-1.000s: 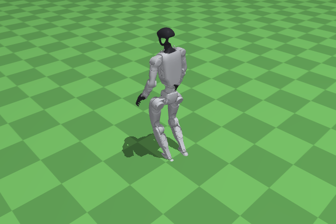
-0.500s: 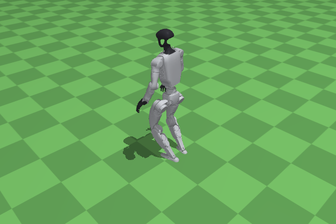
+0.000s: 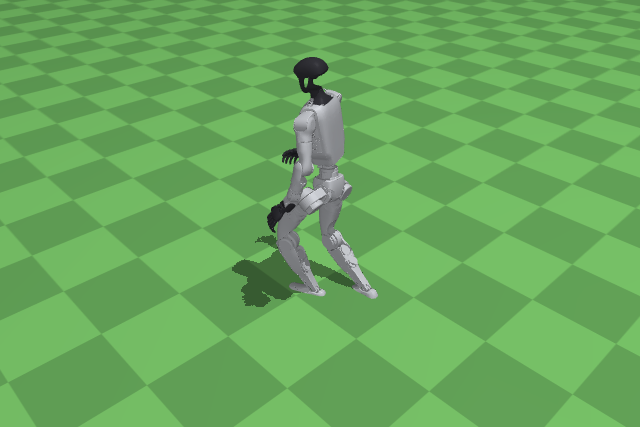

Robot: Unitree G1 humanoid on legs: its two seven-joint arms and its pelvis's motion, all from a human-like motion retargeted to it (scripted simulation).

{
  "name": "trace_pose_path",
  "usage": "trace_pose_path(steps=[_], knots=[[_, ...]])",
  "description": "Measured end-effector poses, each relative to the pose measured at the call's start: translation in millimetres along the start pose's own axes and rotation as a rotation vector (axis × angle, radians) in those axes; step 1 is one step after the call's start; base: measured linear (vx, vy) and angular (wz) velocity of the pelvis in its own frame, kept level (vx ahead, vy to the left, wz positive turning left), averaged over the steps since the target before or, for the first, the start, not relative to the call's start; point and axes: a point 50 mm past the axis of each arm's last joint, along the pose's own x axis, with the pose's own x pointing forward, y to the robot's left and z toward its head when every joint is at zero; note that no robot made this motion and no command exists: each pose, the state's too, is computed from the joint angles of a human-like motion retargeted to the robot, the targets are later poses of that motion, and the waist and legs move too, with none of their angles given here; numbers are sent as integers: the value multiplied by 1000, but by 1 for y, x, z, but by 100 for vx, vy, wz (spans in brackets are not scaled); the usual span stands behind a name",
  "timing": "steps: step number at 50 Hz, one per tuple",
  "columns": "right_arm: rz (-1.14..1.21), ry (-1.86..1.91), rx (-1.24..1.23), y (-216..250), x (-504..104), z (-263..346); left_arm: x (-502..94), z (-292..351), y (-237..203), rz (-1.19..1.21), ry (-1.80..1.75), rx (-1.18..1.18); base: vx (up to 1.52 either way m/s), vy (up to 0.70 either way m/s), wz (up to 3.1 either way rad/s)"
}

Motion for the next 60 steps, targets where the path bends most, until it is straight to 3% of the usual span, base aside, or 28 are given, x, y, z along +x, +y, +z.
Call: trace_pose_path(steps=[5,10,18,23,28,33,37,43,50,55,60], knots=[[-154,-224,20,-46,25,72,-24,-32,-33,-160,132,23,-18,-5,-23],[-172,-284,47,-55,25,89,-46,-50,-58,-304,208,9,-3,1,3],[132,17,-28,26,-15,-11,-41,-32,-66,-333,148,-1,2,8,30],[323,298,-135,62,-69,-93,6,24,-18,-82,-18,-56,1,9,13],[375,547,-171,59,-123,-161,40,93,58,193,-220,-167,3,2,22],[332,722,-118,46,-156,-197,43,158,123,385,-456,-247,0,-2,12],[314,759,-85,44,-165,-204,38,178,131,405,-543,-271,-3,-7,11],[236,601,-9,46,-122,-166,34,132,58,162,-378,-243,-2,-10,-2],[68,166,4,3,-16,-46,2,33,-30,-196,-32,-72,-3,-8,-35],[-77,-79,74,-42,21,36,-36,-29,-58,-324,166,-69,1,4,-31],[-132,-209,130,-60,29,80,-60,-59,-71,-367,296,-133,1,5,-4]])
